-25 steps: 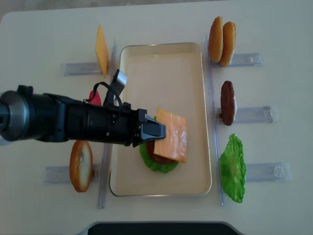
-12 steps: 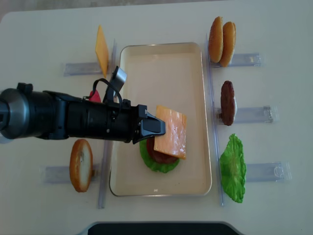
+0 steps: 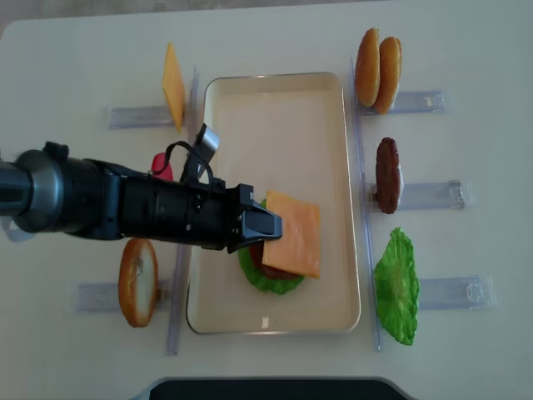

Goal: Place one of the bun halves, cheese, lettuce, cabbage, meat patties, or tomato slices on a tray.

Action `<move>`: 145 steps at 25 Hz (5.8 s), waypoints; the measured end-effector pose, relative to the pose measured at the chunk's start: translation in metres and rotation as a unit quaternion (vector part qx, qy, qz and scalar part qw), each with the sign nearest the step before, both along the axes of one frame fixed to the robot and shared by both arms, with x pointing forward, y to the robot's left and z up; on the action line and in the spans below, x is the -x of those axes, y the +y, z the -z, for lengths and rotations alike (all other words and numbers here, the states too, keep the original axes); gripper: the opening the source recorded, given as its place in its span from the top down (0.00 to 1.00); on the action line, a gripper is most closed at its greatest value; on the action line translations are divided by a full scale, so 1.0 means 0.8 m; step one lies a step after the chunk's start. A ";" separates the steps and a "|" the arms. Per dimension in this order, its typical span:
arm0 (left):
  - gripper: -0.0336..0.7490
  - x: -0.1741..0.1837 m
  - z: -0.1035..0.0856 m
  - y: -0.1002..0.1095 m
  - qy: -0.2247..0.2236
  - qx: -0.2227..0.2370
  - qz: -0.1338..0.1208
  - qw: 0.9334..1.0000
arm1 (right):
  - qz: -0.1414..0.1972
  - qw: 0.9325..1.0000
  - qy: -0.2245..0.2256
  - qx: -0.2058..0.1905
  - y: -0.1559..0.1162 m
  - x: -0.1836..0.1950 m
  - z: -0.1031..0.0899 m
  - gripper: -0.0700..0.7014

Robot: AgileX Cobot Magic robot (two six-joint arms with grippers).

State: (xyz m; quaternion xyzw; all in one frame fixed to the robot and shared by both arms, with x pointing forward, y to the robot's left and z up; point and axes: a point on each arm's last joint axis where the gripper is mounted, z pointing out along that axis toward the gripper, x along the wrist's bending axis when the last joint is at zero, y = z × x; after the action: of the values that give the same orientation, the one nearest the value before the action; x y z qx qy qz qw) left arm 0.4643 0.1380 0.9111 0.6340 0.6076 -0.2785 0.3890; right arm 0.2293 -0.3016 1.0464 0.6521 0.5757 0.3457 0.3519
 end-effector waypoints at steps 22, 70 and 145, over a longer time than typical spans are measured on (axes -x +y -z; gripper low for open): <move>0.91 -0.011 -0.017 0.018 -0.009 0.053 -0.011 0.998 | 0.000 1.000 0.000 0.000 0.000 0.000 0.000 0.29; 0.50 -0.009 -0.009 0.024 0.031 0.018 -0.022 0.999 | 0.000 1.000 0.000 0.000 0.000 0.000 0.000 0.29; 0.18 -0.137 -0.233 0.055 -0.097 -0.355 0.038 0.929 | 0.000 1.000 0.000 0.000 0.000 0.000 0.000 0.29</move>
State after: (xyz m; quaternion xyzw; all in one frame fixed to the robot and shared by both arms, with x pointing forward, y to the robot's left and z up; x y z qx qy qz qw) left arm 0.5737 0.1818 1.0978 0.7770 0.6017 0.0042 0.1848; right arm 0.2293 -0.3016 1.0464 0.6521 0.5757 0.3457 0.3519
